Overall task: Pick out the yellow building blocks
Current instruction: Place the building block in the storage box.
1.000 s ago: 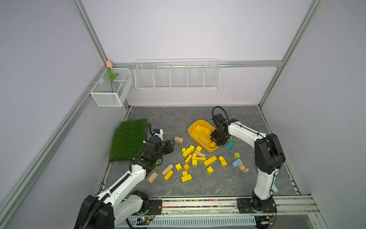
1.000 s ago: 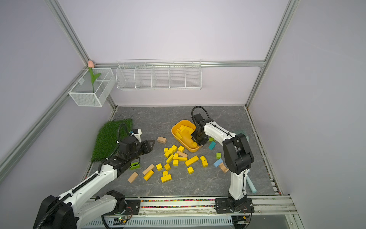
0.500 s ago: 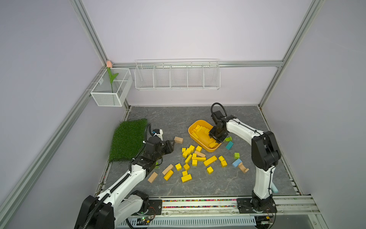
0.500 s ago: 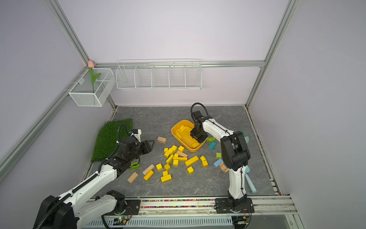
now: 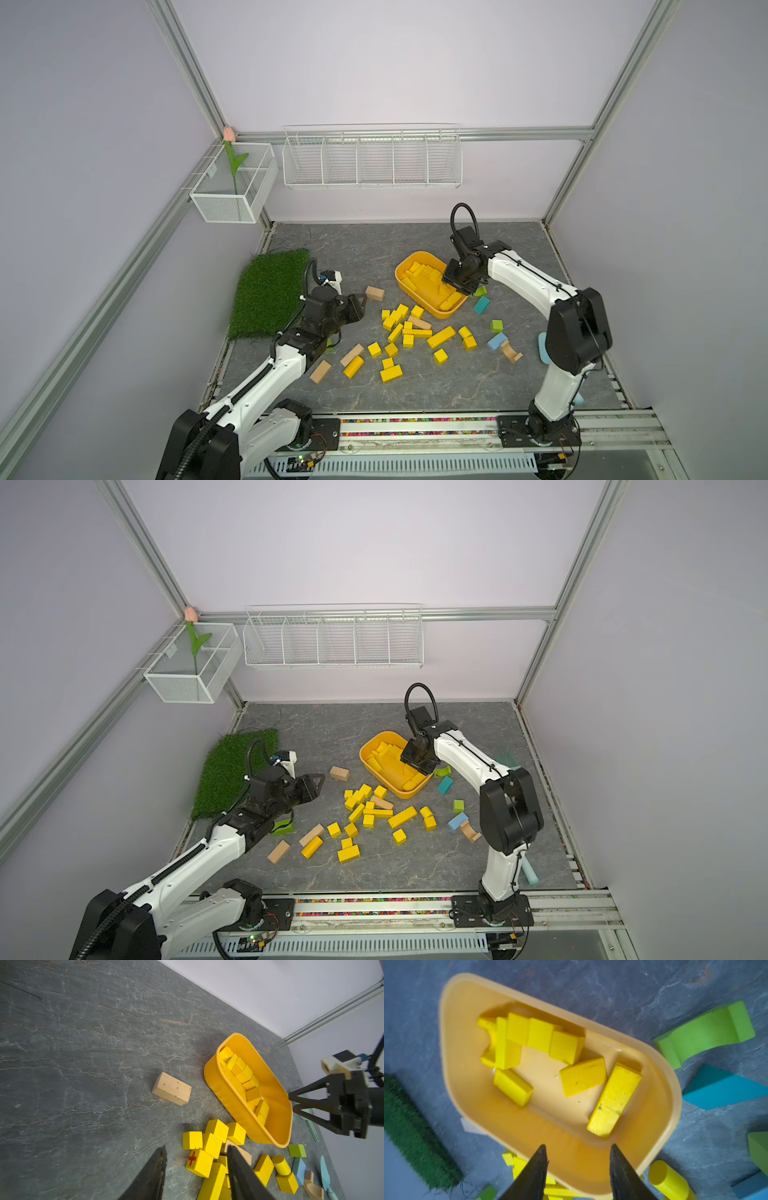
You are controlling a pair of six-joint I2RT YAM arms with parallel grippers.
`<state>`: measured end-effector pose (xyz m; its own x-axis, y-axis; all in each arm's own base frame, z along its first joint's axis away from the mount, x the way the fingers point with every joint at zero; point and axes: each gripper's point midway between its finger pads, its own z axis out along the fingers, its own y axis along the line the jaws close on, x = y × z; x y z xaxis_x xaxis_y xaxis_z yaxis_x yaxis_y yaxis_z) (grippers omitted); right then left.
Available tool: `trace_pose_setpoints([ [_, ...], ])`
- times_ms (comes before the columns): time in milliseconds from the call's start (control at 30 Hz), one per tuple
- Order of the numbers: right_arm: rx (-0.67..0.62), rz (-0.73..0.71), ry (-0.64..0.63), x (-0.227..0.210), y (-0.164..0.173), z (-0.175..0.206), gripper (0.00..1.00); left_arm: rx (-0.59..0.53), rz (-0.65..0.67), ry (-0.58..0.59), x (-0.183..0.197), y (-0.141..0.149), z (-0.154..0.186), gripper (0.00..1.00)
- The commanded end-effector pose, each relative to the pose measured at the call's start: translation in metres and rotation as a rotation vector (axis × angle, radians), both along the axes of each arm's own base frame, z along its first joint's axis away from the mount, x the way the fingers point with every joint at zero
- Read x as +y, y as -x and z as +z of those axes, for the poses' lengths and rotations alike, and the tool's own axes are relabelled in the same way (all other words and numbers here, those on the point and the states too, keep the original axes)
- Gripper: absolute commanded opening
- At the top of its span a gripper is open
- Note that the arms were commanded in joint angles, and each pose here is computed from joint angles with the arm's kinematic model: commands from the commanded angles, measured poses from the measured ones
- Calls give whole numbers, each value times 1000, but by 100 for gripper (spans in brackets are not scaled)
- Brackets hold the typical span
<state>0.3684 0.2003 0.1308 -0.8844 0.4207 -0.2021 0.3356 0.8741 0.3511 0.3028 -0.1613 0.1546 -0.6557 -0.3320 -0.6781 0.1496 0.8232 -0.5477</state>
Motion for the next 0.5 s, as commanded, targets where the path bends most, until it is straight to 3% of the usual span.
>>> trace_pose_setpoints([
  [0,-135,122,13,-6,19,28,52,-5,4,12,0,-2,2,49],
  [167,-243,224,31,-21,55,28,58,-6,5,14,0,-3,4,49],
  [467,-232,455,109,-26,114,-21,58,2,5,10,0,-4,3,49],
])
